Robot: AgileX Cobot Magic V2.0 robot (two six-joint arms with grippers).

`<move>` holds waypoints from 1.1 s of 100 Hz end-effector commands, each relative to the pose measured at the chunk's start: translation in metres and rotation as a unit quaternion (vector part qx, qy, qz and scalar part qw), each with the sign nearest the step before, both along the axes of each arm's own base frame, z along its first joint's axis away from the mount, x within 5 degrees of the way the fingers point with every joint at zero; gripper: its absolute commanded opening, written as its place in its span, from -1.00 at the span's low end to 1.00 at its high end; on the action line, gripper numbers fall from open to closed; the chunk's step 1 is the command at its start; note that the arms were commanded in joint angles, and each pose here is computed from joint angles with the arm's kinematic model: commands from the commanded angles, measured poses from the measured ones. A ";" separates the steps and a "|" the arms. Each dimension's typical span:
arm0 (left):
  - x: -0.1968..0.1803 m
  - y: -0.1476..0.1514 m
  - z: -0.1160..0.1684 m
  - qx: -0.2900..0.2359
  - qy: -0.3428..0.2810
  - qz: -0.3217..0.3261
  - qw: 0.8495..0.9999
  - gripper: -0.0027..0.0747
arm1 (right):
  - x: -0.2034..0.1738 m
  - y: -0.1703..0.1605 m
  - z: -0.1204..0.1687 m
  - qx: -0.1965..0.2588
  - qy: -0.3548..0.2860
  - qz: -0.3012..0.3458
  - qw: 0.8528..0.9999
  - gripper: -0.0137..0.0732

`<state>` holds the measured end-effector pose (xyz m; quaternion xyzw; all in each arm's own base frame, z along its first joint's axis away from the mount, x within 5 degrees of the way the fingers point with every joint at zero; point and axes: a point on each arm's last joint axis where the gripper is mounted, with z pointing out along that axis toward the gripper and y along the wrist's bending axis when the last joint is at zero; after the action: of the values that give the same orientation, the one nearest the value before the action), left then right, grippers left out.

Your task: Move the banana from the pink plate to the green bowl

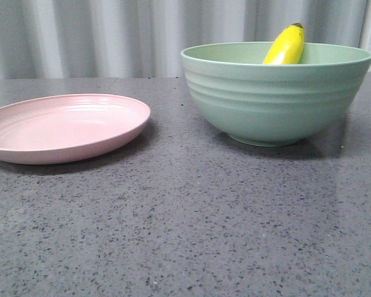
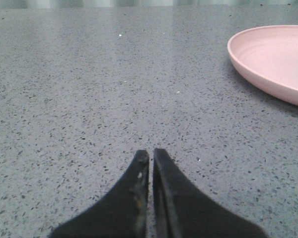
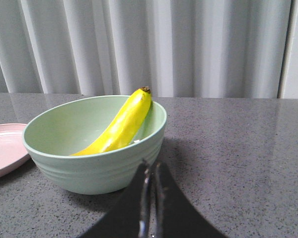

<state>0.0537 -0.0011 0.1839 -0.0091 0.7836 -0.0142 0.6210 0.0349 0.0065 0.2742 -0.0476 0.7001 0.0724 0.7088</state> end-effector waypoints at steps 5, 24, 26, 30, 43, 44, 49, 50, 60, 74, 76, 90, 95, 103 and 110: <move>-0.001 0.000 -0.004 -0.010 -0.022 0.002 1.000 -0.98 | 0.002 -0.001 0.006 -0.018 -0.047 -0.014 0.999 -0.86; -0.001 0.000 -0.004 -0.010 -0.022 0.002 1.000 -0.98 | 0.014 -0.006 -0.020 0.002 -0.095 -0.076 0.993 -0.86; -0.001 0.000 -0.004 -0.010 -0.022 0.002 1.000 -0.98 | 0.016 -0.006 -0.025 0.006 -0.094 -0.081 0.992 -0.86; -0.001 0.000 -0.004 -0.010 -0.022 0.002 1.000 -0.98 | 0.018 -0.008 -0.033 0.008 -0.101 -0.096 0.990 -0.86; -0.001 0.000 -0.004 -0.010 -0.022 0.002 1.000 -0.98 | 0.022 -0.011 -0.059 0.018 -0.106 -0.127 0.986 -0.86; -0.001 0.000 -0.004 -0.010 -0.022 0.002 1.000 -0.98 | 0.022 -0.011 -0.059 0.017 -0.102 -0.128 0.986 -0.86; -0.001 0.000 -0.004 -0.010 -0.022 0.002 1.000 -0.98 | 0.022 -0.012 -0.063 0.010 -0.070 -0.136 0.988 -0.86; -0.001 0.000 -0.004 -0.010 -0.022 0.002 1.000 -0.98 | 0.022 -0.012 -0.064 0.010 -0.068 -0.137 0.988 -0.86; -0.001 0.000 -0.004 -0.010 -0.022 0.002 1.000 -0.98 | 0.021 -0.013 -0.074 0.007 -0.021 -0.141 0.990 -0.86; -0.001 0.000 -0.004 -0.010 -0.022 0.002 1.000 -0.98 | 0.019 -0.014 -0.095 -0.001 0.091 -0.146 0.985 -0.86; -0.001 0.000 -0.004 -0.010 -0.022 0.002 1.000 -0.98 | 0.019 -0.014 -0.096 -0.005 0.100 -0.146 0.984 -0.86; -0.001 0.000 -0.004 -0.010 -0.022 0.002 1.000 -0.98 | 0.019 -0.014 -0.098 -0.012 0.110 -0.145 0.983 -0.86; -0.001 0.000 -0.004 -0.010 -0.022 0.002 1.000 -0.98 | 0.018 -0.014 -0.098 -0.012 0.111 -0.145 0.983 -0.86; -0.001 0.000 -0.004 -0.010 -0.022 0.002 1.000 -0.98 | 0.018 -0.014 -0.098 -0.012 0.111 -0.145 0.983 -0.86; -0.001 0.000 -0.004 -0.010 -0.022 0.002 1.000 -0.98 | 0.018 -0.014 -0.098 -0.012 0.111 -0.145 0.983 -0.86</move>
<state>0.0537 -0.0011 0.1839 -0.0098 0.7836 -0.0148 0.6210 0.0534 -0.0067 0.1811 0.0599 0.7811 -0.0263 0.6210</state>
